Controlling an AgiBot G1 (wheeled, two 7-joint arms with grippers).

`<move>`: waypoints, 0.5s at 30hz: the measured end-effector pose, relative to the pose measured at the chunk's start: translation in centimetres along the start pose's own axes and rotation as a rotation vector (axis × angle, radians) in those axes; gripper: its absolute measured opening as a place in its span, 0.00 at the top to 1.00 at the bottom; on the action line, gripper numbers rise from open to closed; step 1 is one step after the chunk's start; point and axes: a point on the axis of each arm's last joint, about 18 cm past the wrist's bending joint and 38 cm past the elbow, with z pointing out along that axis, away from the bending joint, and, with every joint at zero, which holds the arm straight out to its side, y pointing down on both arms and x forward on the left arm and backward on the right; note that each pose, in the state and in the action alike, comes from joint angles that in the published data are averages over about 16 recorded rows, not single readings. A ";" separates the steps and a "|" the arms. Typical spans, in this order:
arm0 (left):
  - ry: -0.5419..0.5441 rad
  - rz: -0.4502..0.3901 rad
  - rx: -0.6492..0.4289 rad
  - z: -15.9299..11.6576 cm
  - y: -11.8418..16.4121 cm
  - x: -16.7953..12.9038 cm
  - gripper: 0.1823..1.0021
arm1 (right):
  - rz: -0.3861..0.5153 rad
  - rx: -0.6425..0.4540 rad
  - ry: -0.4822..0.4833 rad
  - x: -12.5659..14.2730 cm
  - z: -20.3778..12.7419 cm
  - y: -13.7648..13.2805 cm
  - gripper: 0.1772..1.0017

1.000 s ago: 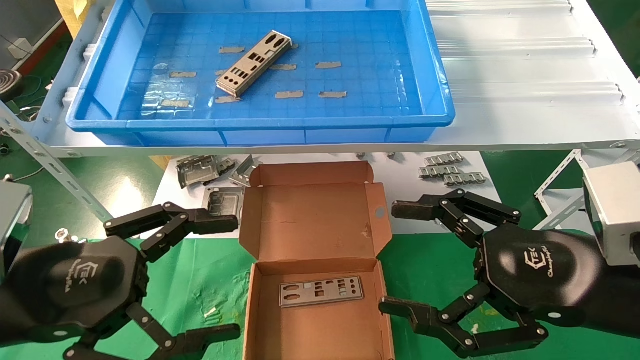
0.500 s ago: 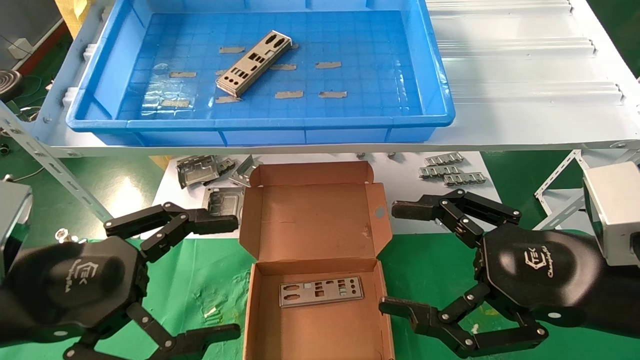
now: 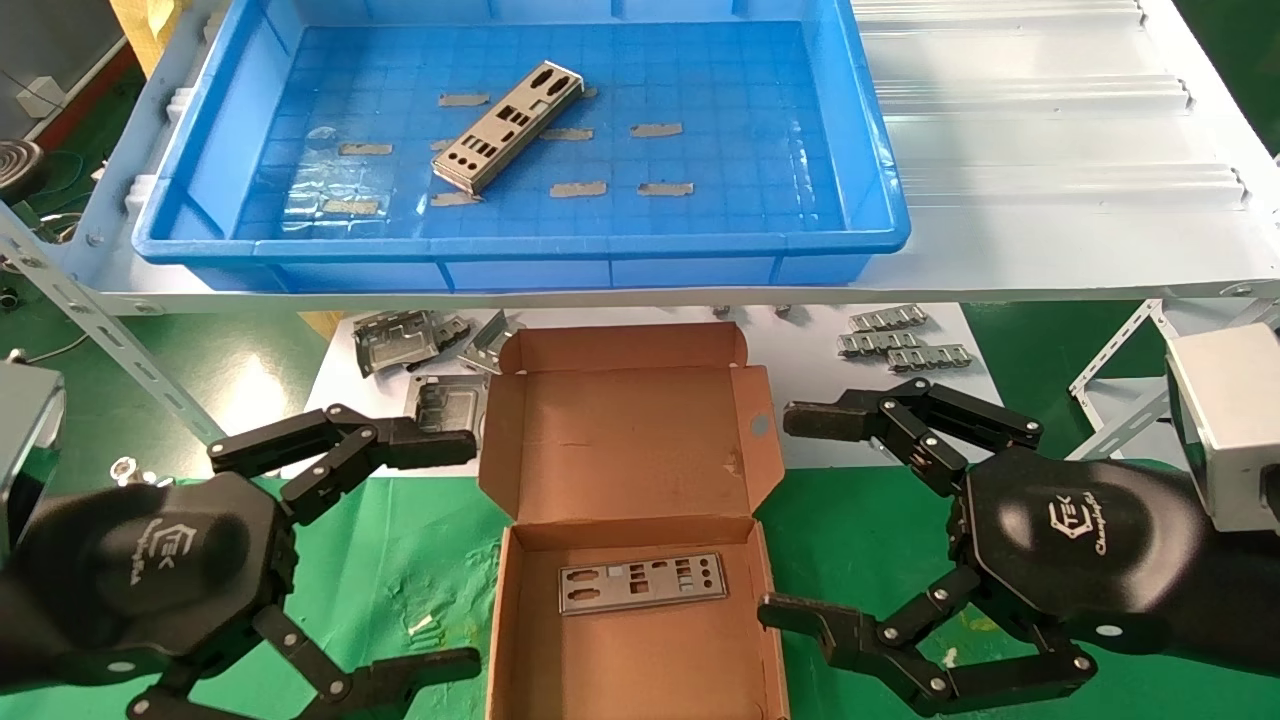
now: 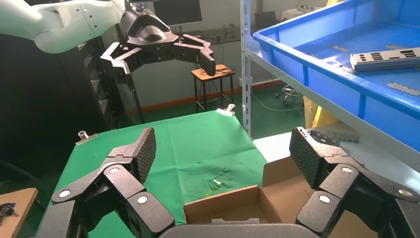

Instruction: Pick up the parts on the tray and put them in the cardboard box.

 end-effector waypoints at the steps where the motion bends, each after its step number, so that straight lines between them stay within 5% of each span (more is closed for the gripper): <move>1: 0.000 0.000 0.000 0.0 0.0 0.0 0.00 | 0.000 0.000 0.000 0.0 0.0 0.0 0.00; 15: 0.000 0.000 0.000 0.0 0.0 0.0 0.00 | 0.000 0.000 0.000 0.0 0.0 0.0 0.00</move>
